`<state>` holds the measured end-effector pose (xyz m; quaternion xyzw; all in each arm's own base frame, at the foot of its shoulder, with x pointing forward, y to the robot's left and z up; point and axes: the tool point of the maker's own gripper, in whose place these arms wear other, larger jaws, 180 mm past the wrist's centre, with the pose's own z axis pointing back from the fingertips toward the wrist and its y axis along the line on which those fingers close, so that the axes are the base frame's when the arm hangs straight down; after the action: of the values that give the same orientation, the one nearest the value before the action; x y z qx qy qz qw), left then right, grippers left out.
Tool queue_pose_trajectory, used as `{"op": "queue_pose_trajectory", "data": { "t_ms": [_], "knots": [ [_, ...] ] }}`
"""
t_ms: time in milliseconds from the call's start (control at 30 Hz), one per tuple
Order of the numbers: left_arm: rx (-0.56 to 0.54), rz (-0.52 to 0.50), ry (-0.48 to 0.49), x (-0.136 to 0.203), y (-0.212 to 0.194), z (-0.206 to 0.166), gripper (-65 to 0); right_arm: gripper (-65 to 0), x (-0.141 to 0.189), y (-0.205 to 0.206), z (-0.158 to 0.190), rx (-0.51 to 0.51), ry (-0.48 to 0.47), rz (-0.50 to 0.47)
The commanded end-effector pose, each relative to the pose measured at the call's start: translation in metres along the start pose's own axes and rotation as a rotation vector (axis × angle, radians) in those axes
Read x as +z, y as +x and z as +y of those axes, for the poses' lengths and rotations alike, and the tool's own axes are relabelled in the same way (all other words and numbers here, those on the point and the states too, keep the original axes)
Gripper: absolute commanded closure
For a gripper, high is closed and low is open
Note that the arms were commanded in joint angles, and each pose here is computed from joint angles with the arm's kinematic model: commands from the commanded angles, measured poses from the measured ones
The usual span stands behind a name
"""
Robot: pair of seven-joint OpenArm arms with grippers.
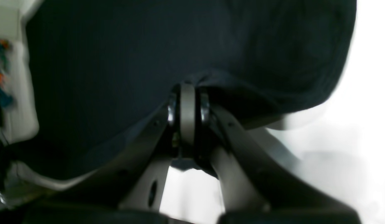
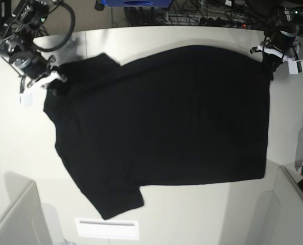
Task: Fold the T-shirt properly
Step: 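Lift the shoulder corners and pull them toward the hem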
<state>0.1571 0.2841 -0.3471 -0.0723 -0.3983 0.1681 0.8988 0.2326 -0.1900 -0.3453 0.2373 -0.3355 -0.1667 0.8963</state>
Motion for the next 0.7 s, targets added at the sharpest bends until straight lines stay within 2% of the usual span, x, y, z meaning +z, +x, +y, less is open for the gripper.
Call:
{"op": "queue_pose_trajectory", "data": {
  "t_ms": [0,100,267,400,500,667],
  "knots": [
    [0.003,-0.025,-0.005,0.001,0.012,-0.001,0.0,0.0,0.001,0.020,0.006,0.008,0.014,-0.050],
    [0.050,-0.036,-0.025,-0.004,0.027,-0.004,0.0,0.0,-0.007,0.038,0.015,-0.015,0.042,-0.071],
    [0.054,-0.061,-0.063,-0.019,0.055,-0.017,0.0,0.0,-0.035,0.057,0.011,-0.075,0.083,-0.044],
    [0.042,-0.105,-0.020,-0.030,0.080,-0.018,0.0,0.0,-0.059,0.066,0.003,-0.150,0.109,-0.010],
    [0.018,-0.118,-0.018,-0.041,0.092,-0.026,0.0,0.0,-0.068,0.082,-0.011,-0.161,0.075,-0.028],
    [0.004,-0.102,-0.007,-0.062,0.097,-0.030,0.0,0.0,-0.083,0.088,-0.020,-0.180,0.037,-0.005]
  ]
}}
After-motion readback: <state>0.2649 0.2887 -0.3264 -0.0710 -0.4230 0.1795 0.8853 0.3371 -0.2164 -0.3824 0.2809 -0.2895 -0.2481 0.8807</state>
